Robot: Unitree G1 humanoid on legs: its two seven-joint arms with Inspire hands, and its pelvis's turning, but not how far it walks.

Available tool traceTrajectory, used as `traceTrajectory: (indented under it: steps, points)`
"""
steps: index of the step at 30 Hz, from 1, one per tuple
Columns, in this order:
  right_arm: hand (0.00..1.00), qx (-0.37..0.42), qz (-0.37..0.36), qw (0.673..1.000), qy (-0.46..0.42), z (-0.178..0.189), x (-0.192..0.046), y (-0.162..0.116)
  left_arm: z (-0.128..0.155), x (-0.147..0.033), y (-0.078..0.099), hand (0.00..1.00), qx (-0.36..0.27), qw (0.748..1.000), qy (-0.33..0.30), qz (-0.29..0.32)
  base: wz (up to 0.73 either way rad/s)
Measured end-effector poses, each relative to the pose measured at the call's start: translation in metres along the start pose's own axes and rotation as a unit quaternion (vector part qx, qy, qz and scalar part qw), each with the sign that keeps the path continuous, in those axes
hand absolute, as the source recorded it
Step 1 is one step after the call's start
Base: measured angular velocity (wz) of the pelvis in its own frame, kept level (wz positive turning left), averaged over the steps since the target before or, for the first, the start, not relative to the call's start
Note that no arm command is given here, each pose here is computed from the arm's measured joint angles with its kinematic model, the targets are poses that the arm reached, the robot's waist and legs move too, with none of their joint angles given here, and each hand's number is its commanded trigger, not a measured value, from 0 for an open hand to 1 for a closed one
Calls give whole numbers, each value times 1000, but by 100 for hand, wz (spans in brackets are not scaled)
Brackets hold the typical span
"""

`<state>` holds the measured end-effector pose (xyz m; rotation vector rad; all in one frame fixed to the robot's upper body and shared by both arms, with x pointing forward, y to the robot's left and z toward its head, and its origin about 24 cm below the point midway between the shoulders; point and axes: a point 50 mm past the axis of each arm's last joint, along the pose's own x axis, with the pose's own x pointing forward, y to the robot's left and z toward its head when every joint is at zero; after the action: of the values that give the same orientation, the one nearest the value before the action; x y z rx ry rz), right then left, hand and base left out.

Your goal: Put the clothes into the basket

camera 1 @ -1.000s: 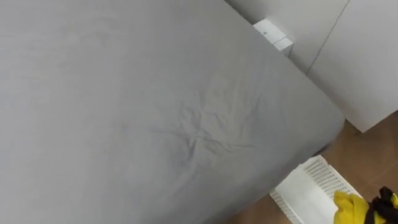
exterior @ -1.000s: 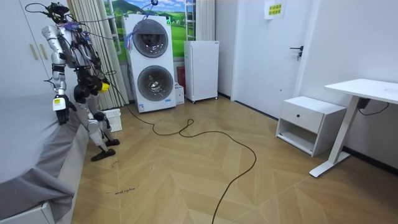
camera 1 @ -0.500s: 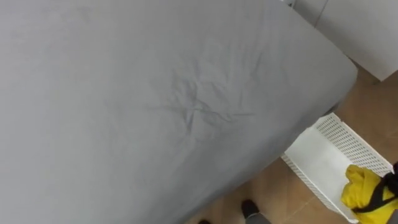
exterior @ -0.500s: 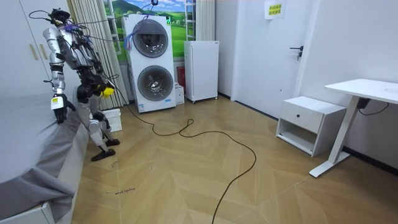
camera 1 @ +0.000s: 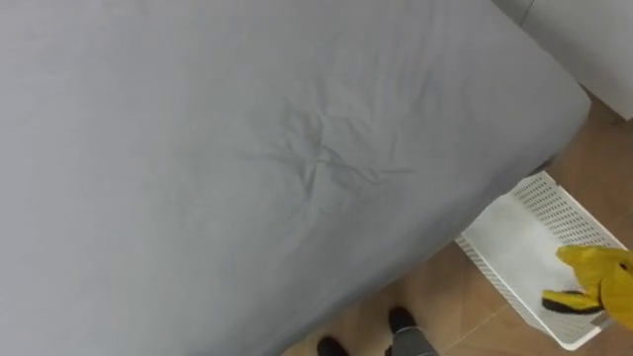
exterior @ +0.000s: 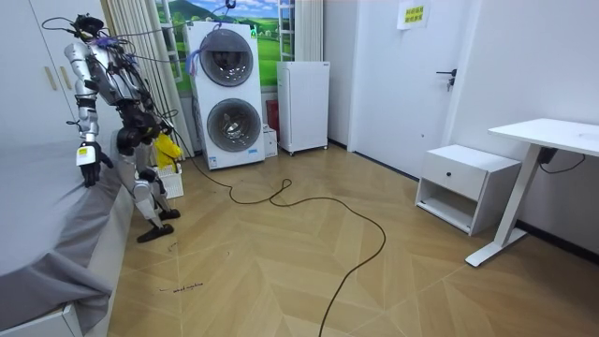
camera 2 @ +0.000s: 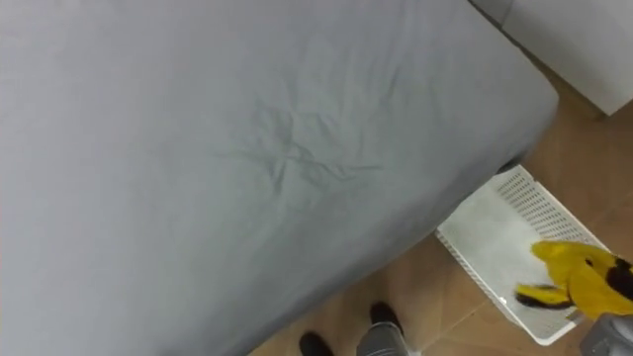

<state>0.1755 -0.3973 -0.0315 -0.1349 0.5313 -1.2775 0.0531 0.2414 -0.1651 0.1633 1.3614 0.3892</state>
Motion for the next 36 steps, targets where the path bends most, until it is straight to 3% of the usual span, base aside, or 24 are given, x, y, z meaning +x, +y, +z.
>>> traceTrajectory:
  steps: [15, 25, 36]
  points:
    - [0, 8, -2, 1000, -18, 4, 2, -3, 4, 0, 6, 0, -3, 1000, -25, 6, 4]
    - [0, -40, -10, 999, -15, -21, 2, -26, 2, 0, 17, 0, -2, 999, -40, 13, 17]
    - [0, -48, -10, 999, 10, -39, -3, -32, 9, -1, 30, 0, 0, 997, -67, 29, 14]
